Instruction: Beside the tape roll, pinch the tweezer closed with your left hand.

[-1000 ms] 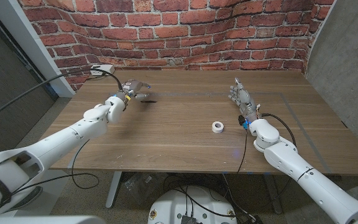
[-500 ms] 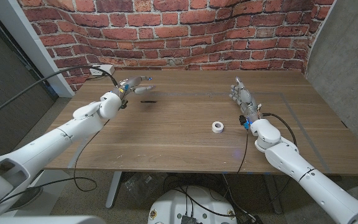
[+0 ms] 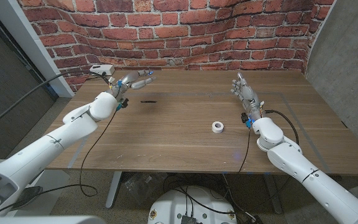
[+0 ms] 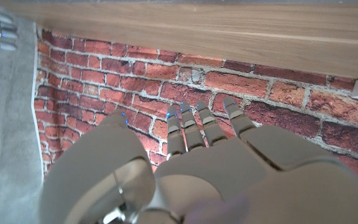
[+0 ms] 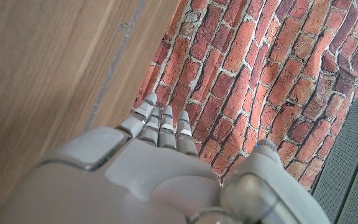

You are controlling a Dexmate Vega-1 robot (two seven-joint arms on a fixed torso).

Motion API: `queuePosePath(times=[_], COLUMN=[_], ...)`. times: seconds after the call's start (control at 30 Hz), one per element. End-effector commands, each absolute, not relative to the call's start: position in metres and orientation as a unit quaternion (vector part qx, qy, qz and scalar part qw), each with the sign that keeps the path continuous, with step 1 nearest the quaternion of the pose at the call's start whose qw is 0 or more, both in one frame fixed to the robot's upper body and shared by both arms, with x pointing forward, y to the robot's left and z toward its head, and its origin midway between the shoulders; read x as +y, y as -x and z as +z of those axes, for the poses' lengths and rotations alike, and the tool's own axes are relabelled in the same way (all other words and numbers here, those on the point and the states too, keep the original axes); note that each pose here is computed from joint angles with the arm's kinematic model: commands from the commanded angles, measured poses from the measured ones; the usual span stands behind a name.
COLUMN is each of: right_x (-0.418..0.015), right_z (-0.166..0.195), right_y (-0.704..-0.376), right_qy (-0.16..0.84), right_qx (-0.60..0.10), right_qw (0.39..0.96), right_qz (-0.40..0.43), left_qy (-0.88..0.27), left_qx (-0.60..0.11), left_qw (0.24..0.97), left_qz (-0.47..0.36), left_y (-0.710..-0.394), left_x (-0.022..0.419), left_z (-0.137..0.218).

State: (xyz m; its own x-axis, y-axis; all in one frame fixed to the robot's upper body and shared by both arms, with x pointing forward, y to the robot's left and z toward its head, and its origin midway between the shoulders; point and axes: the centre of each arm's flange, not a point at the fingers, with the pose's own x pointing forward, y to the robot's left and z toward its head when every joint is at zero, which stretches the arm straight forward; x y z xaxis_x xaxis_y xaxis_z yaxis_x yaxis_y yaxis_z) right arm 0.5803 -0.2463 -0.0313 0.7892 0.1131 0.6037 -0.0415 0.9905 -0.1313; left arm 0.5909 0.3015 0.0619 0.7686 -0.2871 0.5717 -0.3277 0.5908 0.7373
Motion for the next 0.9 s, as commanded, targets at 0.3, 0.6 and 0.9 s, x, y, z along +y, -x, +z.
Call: queuePosePath(times=[0.3,0.6,0.9], right_x=[-0.248,-0.256,-0.264], right_z=[-0.007,0.004,0.006], right_y=[-0.568,-0.567,-0.571], right_qy=[0.068,0.063,0.045], right_qx=[-0.359,-0.363,-0.373], right_qw=[0.929,0.927,0.922], right_qz=[0.056,0.075,0.090], left_qy=[-0.275,-0.179,-0.100], left_qx=[-0.393,-0.387,-0.376], left_qw=[0.875,0.897,0.907], left_qz=[-0.066,-0.117,-0.163], left_y=[-0.564,-0.575,-0.589], left_x=[0.291,0.287,0.268], left_z=[0.052,0.045,0.042])
